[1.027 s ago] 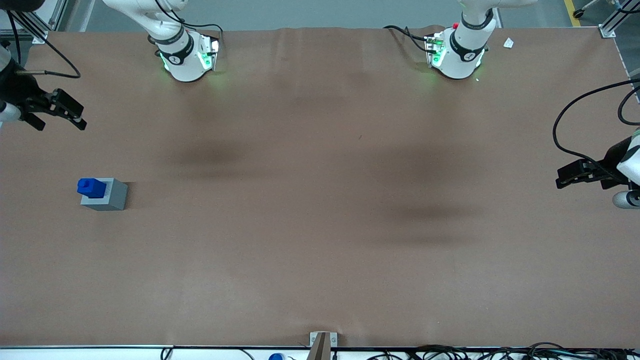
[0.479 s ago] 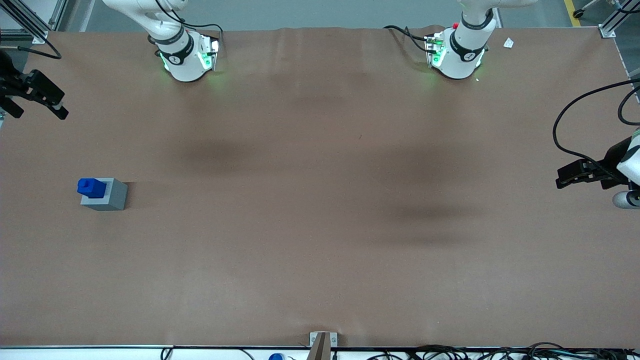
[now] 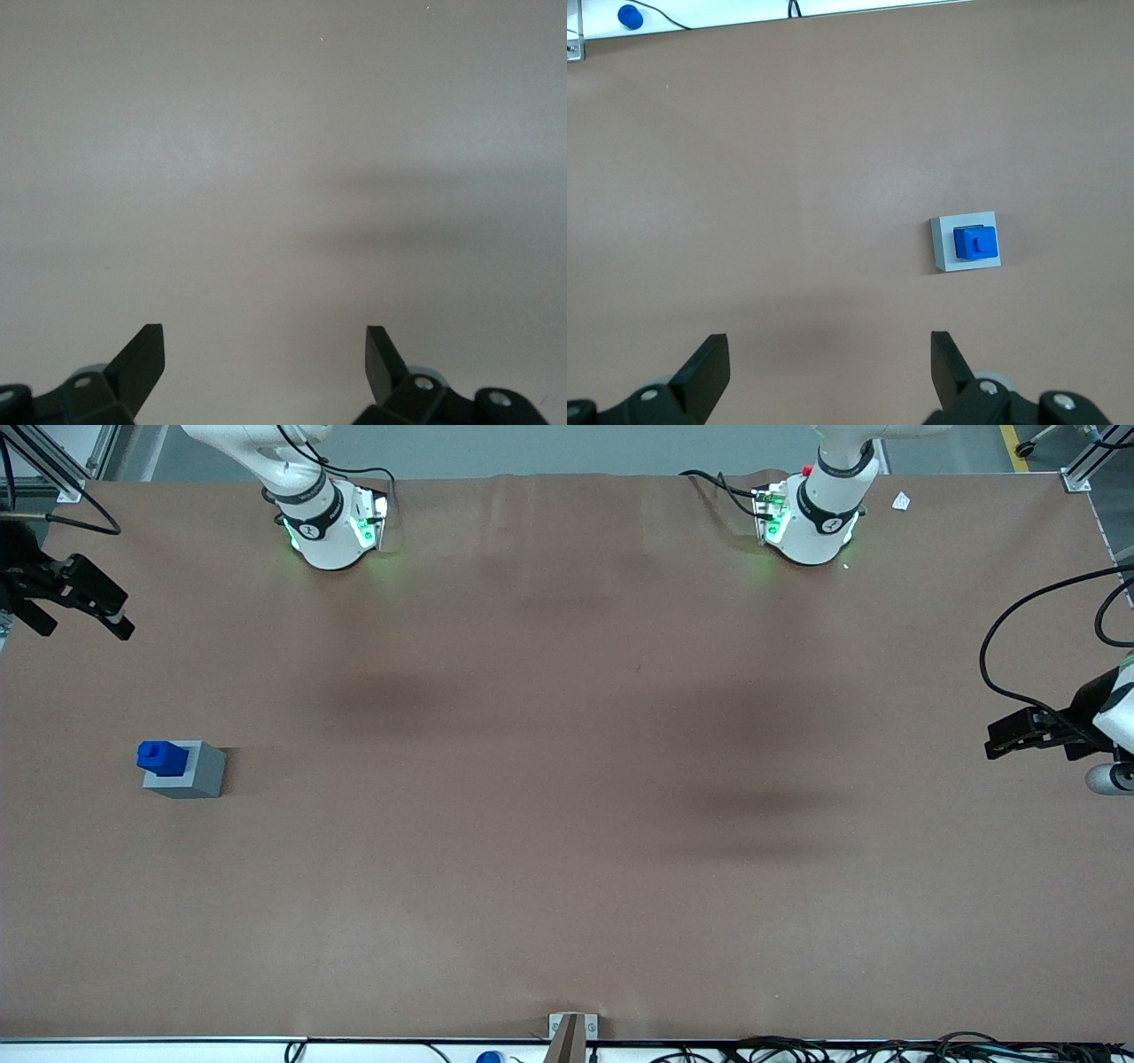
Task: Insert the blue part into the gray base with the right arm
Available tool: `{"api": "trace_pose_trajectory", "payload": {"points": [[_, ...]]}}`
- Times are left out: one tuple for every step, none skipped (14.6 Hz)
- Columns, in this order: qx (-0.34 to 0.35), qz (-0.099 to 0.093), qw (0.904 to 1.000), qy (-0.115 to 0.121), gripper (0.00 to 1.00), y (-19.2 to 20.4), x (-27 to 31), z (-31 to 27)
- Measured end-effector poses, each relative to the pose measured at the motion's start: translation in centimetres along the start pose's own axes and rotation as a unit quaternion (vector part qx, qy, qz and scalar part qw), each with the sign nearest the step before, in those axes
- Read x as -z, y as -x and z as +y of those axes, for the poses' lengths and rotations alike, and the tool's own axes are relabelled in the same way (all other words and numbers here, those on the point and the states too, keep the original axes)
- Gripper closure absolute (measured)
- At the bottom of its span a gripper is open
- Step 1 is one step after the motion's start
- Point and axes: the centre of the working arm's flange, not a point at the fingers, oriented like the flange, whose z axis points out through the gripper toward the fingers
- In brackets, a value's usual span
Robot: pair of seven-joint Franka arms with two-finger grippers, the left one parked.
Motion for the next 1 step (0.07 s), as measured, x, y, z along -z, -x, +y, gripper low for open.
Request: {"api": "trace_pose_trajectory", "payload": {"points": [[0.007, -0.001, 1.0, 0.0, 0.0, 0.0, -0.03, 0.05]]}}
